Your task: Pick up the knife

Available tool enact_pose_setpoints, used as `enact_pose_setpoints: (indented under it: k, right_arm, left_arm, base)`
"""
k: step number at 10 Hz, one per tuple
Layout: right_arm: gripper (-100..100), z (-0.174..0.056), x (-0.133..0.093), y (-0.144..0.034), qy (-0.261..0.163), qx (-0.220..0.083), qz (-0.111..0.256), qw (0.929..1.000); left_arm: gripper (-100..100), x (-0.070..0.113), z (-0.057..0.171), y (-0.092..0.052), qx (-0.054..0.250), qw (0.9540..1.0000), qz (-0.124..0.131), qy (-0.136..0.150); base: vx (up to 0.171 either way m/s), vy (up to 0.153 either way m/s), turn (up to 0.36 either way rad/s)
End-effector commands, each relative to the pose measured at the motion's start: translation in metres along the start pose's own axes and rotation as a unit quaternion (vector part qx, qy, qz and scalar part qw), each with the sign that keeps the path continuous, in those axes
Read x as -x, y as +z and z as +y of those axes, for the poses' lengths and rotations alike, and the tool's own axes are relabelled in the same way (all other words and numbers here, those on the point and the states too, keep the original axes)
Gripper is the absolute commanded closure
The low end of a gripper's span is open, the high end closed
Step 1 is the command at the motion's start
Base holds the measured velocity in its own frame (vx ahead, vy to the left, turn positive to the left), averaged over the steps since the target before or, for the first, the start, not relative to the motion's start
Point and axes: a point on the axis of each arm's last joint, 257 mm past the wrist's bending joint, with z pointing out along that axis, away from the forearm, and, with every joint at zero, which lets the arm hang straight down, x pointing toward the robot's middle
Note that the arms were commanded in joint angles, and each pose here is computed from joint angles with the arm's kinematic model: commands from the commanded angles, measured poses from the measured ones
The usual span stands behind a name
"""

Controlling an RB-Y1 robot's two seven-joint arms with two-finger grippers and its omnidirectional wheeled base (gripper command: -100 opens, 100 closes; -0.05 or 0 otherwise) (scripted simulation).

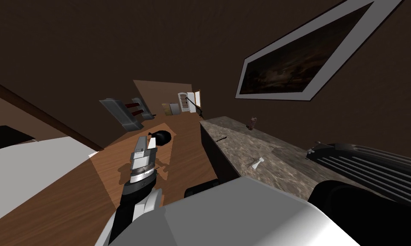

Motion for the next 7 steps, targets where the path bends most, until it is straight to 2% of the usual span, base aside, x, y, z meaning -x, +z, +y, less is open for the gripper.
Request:
enact_pose_setpoints:
  k: [1, 7]
  right_arm:
    - [100, 0.002, 0.006, -0.003, -0.002, 0.002, 0.0, 1.0]
    - [100, 0.005, 0.018, -0.008, -0.009, 0.004, -0.001, 0.9999]
  left_arm:
    - [0, 0.0, 0.0, 0.0, 0.0, 1.0, 0.0, 0.0]
    - [0, 0.0, 0.0, 0.0, 0.0, 1.0, 0.0, 0.0]
  base:
    - [0.003, 0.041, -0.038]
    - [0.006, 0.019, -0.031]
